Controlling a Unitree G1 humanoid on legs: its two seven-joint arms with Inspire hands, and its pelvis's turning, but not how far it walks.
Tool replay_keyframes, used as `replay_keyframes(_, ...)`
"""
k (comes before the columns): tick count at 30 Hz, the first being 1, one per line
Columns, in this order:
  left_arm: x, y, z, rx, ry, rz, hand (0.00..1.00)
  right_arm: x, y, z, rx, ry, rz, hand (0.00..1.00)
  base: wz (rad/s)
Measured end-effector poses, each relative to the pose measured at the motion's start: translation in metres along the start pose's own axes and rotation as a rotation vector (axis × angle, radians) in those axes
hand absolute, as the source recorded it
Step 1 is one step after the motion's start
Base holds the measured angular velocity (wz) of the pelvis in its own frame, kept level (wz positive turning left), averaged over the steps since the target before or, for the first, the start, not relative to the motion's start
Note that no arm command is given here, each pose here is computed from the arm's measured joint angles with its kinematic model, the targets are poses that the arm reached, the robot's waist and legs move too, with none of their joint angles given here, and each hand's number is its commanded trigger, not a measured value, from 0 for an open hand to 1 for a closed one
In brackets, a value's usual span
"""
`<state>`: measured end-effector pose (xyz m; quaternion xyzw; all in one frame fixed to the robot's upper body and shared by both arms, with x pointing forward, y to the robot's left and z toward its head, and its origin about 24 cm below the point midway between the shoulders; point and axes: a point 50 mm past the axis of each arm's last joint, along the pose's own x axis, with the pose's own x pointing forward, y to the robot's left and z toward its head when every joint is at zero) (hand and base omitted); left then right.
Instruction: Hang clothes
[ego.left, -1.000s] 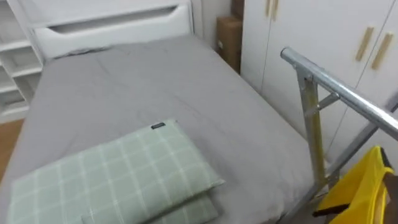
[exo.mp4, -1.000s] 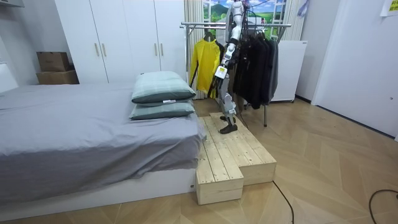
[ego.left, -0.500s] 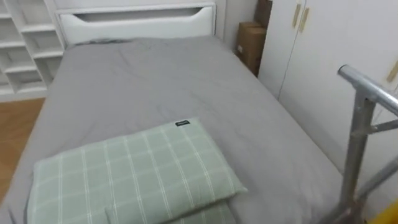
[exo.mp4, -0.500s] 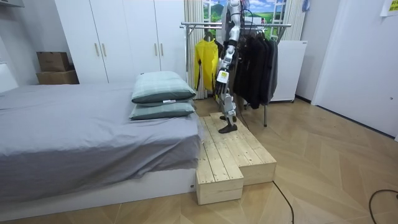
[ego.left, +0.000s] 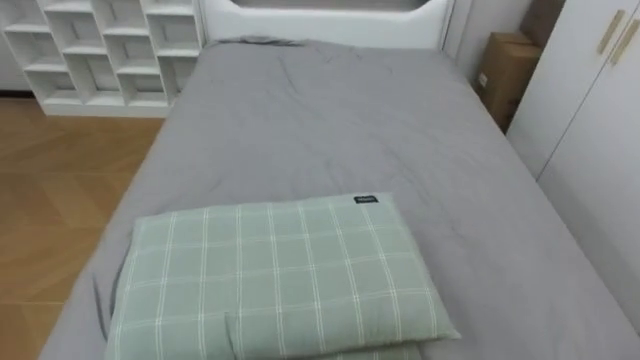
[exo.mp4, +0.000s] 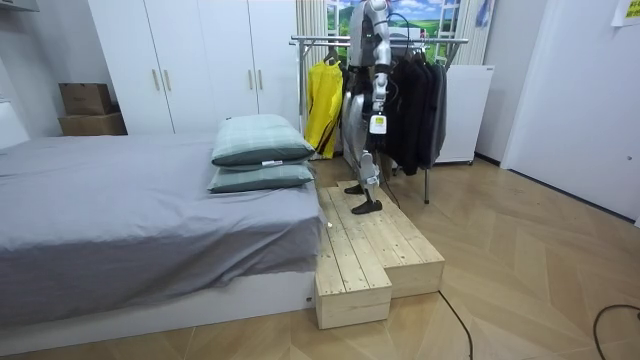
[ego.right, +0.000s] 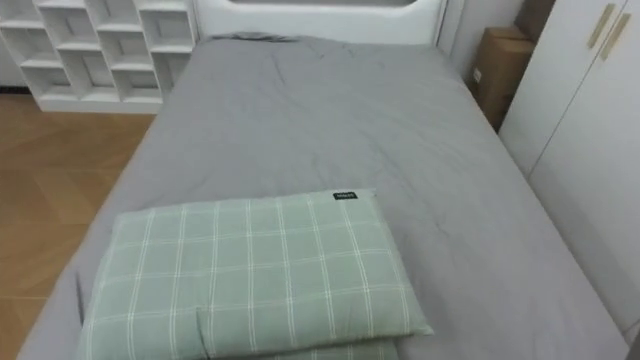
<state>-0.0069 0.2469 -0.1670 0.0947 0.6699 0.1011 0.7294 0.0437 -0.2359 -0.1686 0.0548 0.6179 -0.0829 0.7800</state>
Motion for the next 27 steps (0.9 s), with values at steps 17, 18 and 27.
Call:
replay_keyframes(17, 0.001, -0.014, 0.014, 0.175, 0.000, -0.055, 0.00, 0.001, 0.009, -0.002, -0.045, 0.016, 0.026, 0.00, 0.08)
replay_keyframes(18, 0.001, -0.014, 0.015, 0.176, -0.002, -0.058, 0.00, 0.001, 0.009, -0.002, -0.044, 0.015, 0.026, 0.00, 0.00)
replay_keyframes(27, 0.000, -0.018, 0.005, 0.191, 0.020, -0.072, 0.00, 0.001, 0.009, -0.002, -0.044, 0.009, 0.030, 0.00, -0.01)
